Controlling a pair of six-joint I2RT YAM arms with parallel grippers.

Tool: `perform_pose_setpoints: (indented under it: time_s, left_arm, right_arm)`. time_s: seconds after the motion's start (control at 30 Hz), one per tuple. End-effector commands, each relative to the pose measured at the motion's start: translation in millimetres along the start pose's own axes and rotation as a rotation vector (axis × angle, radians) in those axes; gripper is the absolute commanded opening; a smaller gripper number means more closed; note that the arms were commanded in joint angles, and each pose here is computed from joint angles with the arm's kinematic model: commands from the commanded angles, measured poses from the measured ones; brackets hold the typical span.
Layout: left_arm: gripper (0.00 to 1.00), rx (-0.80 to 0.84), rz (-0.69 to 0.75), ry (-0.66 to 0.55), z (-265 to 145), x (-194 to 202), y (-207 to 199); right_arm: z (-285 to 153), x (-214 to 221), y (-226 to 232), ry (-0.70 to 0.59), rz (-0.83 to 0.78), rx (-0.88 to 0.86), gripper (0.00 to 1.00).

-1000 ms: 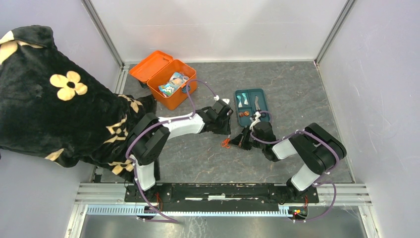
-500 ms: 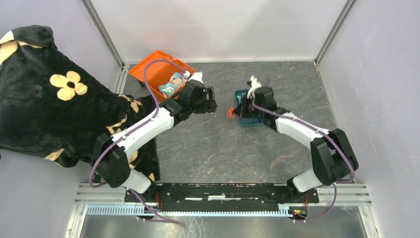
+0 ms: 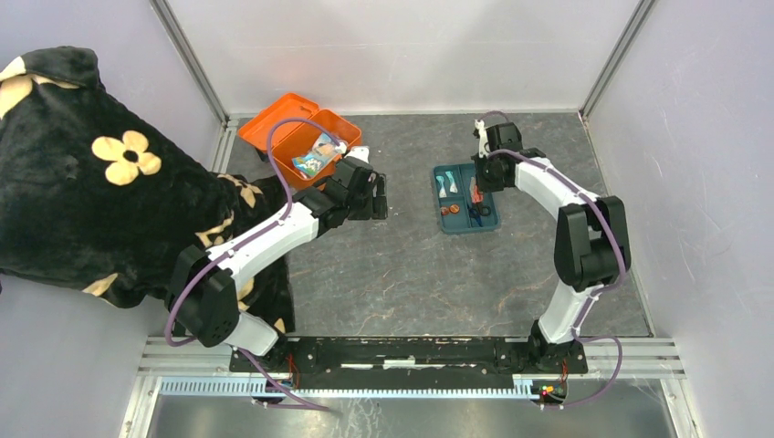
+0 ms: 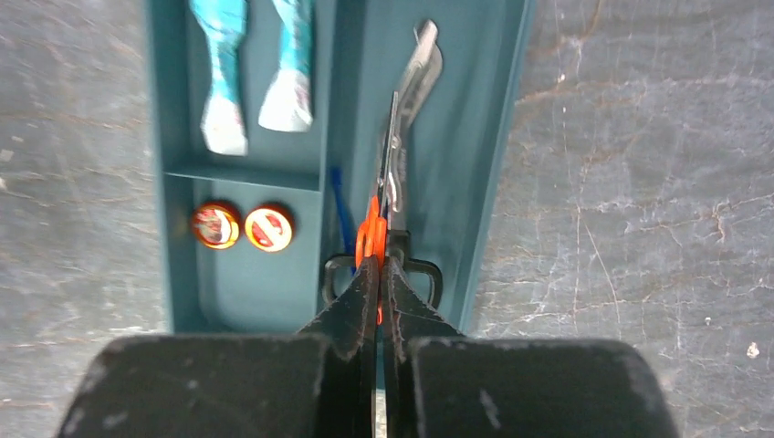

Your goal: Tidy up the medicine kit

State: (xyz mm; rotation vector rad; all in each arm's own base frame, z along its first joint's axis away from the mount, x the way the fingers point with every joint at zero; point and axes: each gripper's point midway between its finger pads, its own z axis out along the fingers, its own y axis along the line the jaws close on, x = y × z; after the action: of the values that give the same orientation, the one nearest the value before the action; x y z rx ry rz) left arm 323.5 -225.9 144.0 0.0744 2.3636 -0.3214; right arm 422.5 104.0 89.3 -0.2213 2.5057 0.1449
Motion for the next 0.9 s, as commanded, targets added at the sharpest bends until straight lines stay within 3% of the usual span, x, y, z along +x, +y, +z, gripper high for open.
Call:
perform_pose_setpoints:
  time_s: [0.0,0.17,0.3,0.47,0.57,0.7,0.87]
  left_arm:
    - [0.82,0.016,0.036,-0.058,-10,-15,-1]
    - [0.82,0.002,0.041,-0.061,-11,-15,2]
    - [0.83,-0.001,0.041,-0.061,-10,-16,3]
    - [0.83,-0.005,0.043,-0.058,-9,-15,3]
    - [0.83,-0.015,0.044,-0.065,-10,-16,5]
    - [0.83,-0.026,0.036,-0.077,-11,-22,11]
    - [0.83,-0.037,0.025,-0.093,-12,-27,16]
  right_arm:
    - [-1,-4,-14,0.05,-0.059,0.024,0.0]
    - [13,-10,-14,0.078,-0.068,-0.03,0.06]
    - [20,-16,-24,0.056,-0.051,-0.014,0.26]
    - [9,-24,-54,0.029,-0.023,0.145,0.43]
    - [-4,-30,-59,-0.003,-0.013,0.178,0.45]
    - [-18,-38,-31,-0.078,0.027,0.061,0.45]
    - [-6,-26,11,-0.041,0.02,-0.058,0.4]
